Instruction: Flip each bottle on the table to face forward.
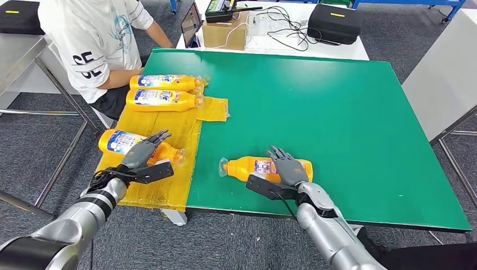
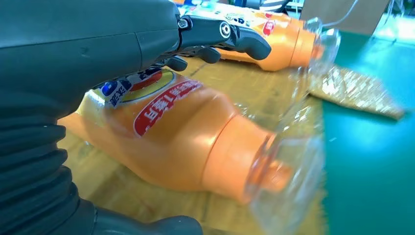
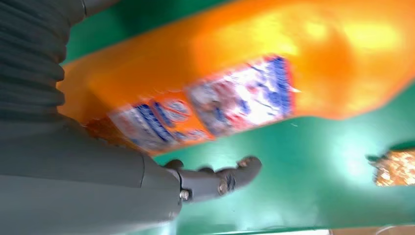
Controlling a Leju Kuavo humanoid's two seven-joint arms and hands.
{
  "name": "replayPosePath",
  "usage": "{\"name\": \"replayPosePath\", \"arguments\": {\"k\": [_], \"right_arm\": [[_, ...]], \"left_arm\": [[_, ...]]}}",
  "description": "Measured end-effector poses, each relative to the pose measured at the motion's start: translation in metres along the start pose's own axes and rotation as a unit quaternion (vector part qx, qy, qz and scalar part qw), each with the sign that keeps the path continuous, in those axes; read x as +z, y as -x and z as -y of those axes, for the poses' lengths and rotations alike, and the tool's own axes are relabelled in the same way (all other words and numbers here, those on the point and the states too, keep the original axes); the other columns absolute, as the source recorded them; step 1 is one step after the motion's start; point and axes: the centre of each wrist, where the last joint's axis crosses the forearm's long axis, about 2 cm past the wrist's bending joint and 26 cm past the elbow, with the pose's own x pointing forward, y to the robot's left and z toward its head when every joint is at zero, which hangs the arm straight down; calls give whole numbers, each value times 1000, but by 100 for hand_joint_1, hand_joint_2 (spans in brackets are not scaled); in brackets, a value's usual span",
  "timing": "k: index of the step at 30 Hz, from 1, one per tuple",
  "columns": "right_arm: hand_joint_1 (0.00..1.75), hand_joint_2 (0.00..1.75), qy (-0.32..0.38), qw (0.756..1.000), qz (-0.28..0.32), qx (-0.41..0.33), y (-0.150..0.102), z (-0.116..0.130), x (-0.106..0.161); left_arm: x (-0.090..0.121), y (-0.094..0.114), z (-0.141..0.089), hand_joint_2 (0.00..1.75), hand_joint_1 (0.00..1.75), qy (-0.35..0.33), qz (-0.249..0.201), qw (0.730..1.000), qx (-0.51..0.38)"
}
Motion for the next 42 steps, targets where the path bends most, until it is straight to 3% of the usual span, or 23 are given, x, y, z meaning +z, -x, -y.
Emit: {"name": "replayPosePath", "arguments": {"k": [6,21,22,25,26,37,42], "right_arm": [[0,175,-12,999,-19,34,18,12,7],[1,175,-30,997,-39,65,34,21,13],[30,175,-36,996,-42,71,36,22,13],[157,175,-52,993,-50,89,40,27,12],[172,175,-58,993,-52,93,41,29,12],[175,175,-85,991,-47,86,50,38,11],[175,175,-49,998,-25,18,49,31,15]], "left_arm": [[5,-1,6,175,0,-45,17,994,98],[7,-5,10,175,0,-81,20,985,149],[6,-7,10,175,0,-87,22,983,161],[3,-13,10,175,0,-103,32,976,190],[1,-15,9,175,0,-107,37,974,196],[-8,-29,7,175,0,-124,58,963,234],[-21,-47,-3,175,0,-199,77,941,264]]}}
